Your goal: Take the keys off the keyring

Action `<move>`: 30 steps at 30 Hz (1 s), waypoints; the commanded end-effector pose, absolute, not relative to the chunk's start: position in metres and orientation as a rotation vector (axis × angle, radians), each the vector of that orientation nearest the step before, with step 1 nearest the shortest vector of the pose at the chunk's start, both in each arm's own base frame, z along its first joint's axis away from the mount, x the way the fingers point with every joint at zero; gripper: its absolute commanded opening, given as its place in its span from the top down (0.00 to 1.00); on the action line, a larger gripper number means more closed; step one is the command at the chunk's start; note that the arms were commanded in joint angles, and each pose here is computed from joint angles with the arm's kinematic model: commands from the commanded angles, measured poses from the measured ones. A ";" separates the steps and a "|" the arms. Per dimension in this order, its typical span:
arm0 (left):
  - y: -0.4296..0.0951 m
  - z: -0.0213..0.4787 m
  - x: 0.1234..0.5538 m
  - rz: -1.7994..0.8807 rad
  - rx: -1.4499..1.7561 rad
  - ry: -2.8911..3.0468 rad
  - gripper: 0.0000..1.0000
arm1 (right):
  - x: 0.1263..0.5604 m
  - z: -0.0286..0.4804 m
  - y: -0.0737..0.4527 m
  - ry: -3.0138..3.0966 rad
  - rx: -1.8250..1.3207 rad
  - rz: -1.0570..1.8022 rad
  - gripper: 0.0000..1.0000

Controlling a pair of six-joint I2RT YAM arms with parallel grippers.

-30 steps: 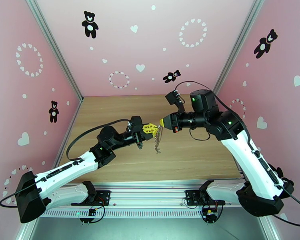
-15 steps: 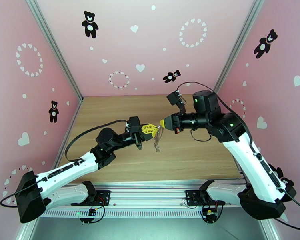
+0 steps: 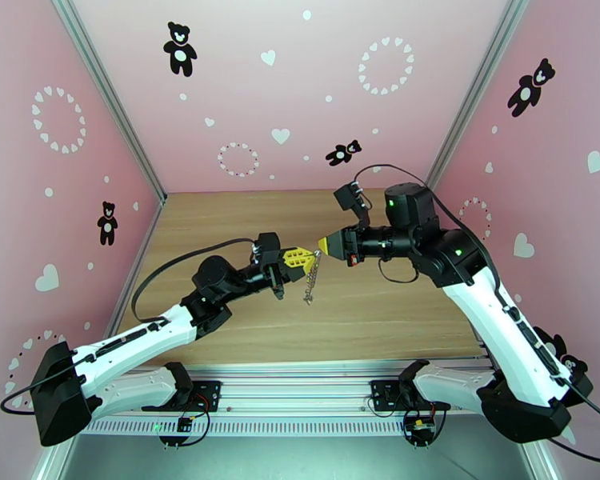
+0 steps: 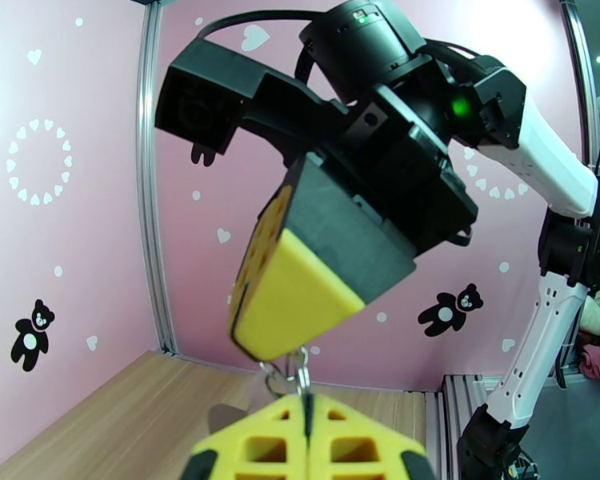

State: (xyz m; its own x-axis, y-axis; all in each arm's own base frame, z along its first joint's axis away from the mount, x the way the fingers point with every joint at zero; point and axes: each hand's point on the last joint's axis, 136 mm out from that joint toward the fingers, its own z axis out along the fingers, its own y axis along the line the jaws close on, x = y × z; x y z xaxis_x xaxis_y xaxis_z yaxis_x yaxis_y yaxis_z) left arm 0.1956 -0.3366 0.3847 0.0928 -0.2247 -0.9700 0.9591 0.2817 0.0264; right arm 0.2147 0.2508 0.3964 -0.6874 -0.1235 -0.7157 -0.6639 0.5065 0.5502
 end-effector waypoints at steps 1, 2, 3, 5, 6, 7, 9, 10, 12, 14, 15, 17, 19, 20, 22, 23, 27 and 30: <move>-0.331 0.411 0.195 -1.023 0.846 1.065 1.00 | 0.217 0.406 0.241 2.114 -0.614 1.084 1.00; -0.331 0.410 0.196 -1.017 0.845 1.078 1.00 | 0.216 0.406 0.242 2.115 -0.618 1.094 1.00; -0.332 0.408 0.197 -1.009 0.851 1.096 1.00 | 0.216 0.406 0.243 2.116 -0.621 1.100 1.00; -0.333 0.404 0.198 -1.003 0.867 1.121 1.00 | 0.217 0.405 0.244 2.117 -0.624 1.105 1.00; -0.335 0.401 0.199 -1.000 0.880 1.138 0.97 | 0.217 0.406 0.245 2.114 -0.628 1.110 1.00; -0.336 0.399 0.200 -0.995 0.890 1.157 0.97 | 0.217 0.405 0.245 2.119 -0.627 1.108 1.00; -0.338 0.394 0.200 -0.995 0.910 1.178 0.94 | 0.218 0.404 0.246 2.121 -0.631 1.103 1.00; -0.339 0.393 0.199 -0.999 0.923 1.182 0.92 | 0.219 0.404 0.246 2.122 -0.630 1.098 1.00; -0.341 0.392 0.196 -1.005 0.947 1.189 0.89 | 0.220 0.403 0.246 2.126 -0.629 1.096 1.00; -0.343 0.390 0.198 -0.998 0.963 1.214 0.87 | 0.220 0.402 0.246 2.129 -0.631 1.097 1.00; -0.343 0.389 0.199 -0.992 0.970 1.227 0.87 | 0.220 0.402 0.246 2.131 -0.632 1.096 1.00; -0.345 0.388 0.199 -0.986 0.982 1.241 0.85 | 0.220 0.401 0.246 2.131 -0.636 1.096 1.00; -0.346 0.387 0.201 -0.979 0.989 1.253 0.84 | 0.220 0.401 0.247 2.133 -0.635 1.097 1.00; -0.347 0.387 0.202 -0.977 0.993 1.260 0.84 | 0.220 0.402 0.246 2.131 -0.633 1.096 1.00; -0.350 0.385 0.204 -0.975 1.000 1.272 0.84 | 0.220 0.402 0.247 2.129 -0.636 1.099 1.00; -0.351 0.384 0.205 -0.975 1.004 1.278 0.83 | 0.220 0.402 0.246 2.130 -0.633 1.098 1.00; -0.356 0.379 0.207 -0.978 1.019 1.308 0.82 | 0.220 0.403 0.246 2.129 -0.632 1.099 1.00; -0.357 0.376 0.208 -0.982 1.022 1.319 0.80 | 0.220 0.403 0.246 2.128 -0.635 1.094 1.00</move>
State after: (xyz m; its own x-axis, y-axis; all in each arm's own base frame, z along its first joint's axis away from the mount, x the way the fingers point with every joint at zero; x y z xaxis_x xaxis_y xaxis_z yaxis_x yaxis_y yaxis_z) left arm 0.2113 -0.3534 0.3754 0.0227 -0.0034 -0.9997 0.9553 0.2950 0.0207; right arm 0.2189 0.2464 0.3913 -0.6960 -0.1271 -0.7067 -0.6452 0.5426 0.5378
